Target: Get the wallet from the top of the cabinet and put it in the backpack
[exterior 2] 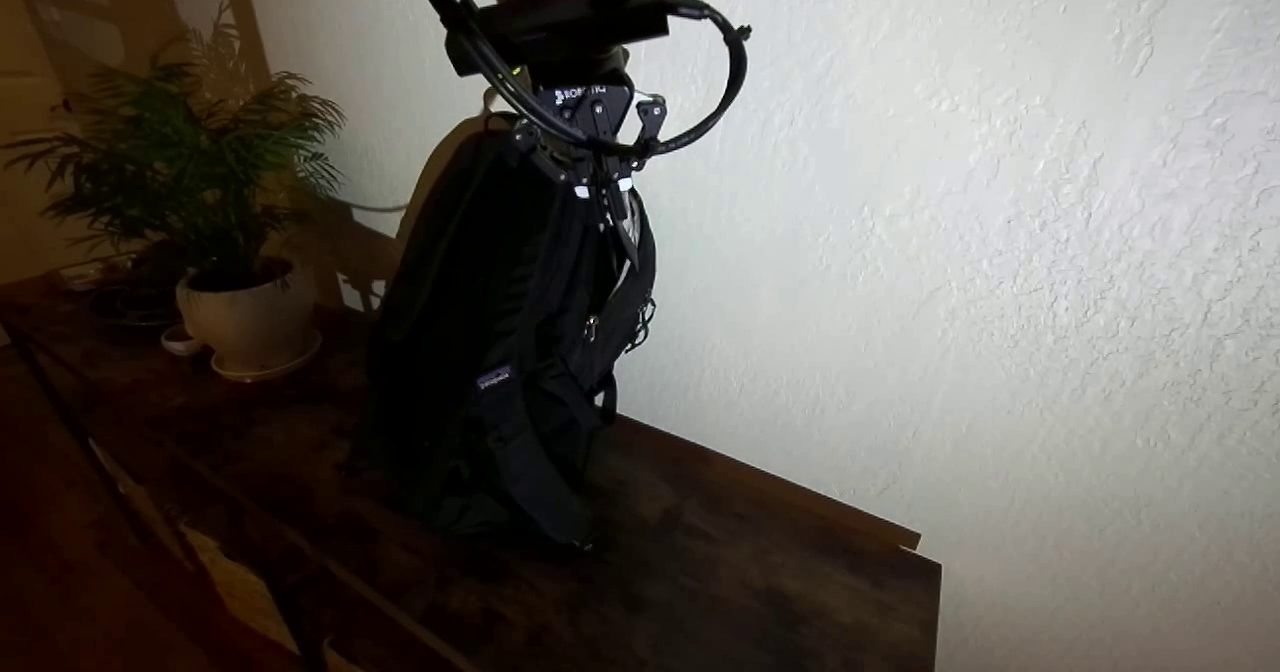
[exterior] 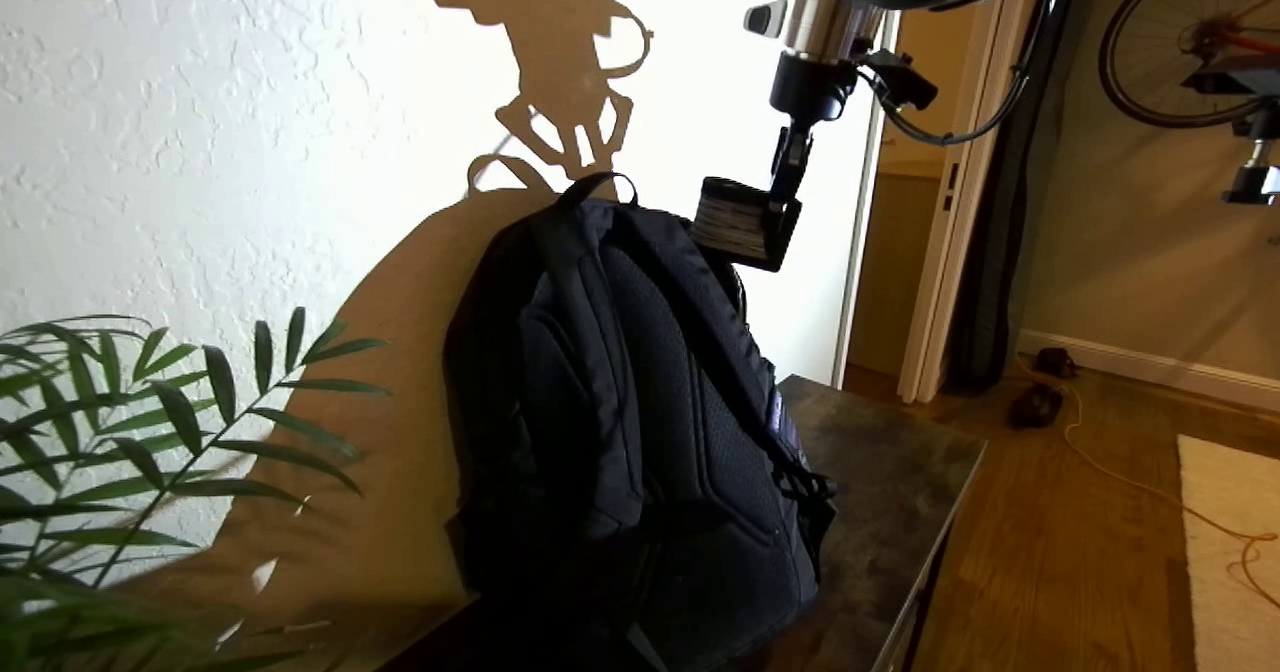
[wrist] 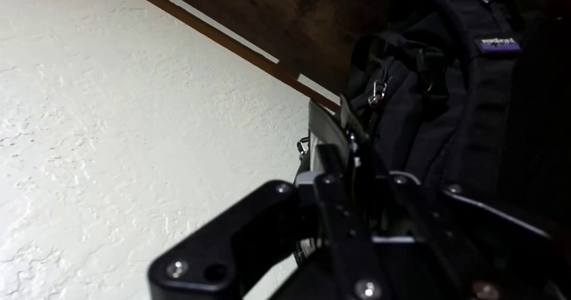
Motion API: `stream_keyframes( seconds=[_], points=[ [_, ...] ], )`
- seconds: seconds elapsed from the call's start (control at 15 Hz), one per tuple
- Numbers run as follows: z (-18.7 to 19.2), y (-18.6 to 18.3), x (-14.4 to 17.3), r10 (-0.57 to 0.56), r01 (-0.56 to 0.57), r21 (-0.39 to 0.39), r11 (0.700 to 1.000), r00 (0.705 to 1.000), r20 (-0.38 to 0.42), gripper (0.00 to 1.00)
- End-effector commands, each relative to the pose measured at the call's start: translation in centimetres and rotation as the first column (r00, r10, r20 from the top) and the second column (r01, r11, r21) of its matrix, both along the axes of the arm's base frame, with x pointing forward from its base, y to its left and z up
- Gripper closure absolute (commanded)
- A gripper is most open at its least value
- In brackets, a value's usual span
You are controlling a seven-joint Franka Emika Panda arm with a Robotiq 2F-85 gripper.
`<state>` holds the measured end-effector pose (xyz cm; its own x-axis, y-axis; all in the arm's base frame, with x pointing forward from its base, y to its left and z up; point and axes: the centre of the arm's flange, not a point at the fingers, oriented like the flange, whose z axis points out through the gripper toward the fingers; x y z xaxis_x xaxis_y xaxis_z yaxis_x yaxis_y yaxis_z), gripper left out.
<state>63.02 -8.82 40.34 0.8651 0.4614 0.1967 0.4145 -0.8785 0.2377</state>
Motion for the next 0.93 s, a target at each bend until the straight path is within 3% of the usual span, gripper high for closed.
stream_keyframes(
  seconds=[0.0,0.47,0.87],
  points=[
    [-0.6,1.7,1.8,0.019,-0.019,-0.002,1.000,0.999,-0.032,0.96],
    [-2.1,5.0,3.9,0.093,-0.092,0.005,0.996,0.995,-0.038,0.96],
    [-2.8,5.6,5.0,0.150,-0.148,0.053,0.988,0.988,-0.027,0.96]
  ],
)
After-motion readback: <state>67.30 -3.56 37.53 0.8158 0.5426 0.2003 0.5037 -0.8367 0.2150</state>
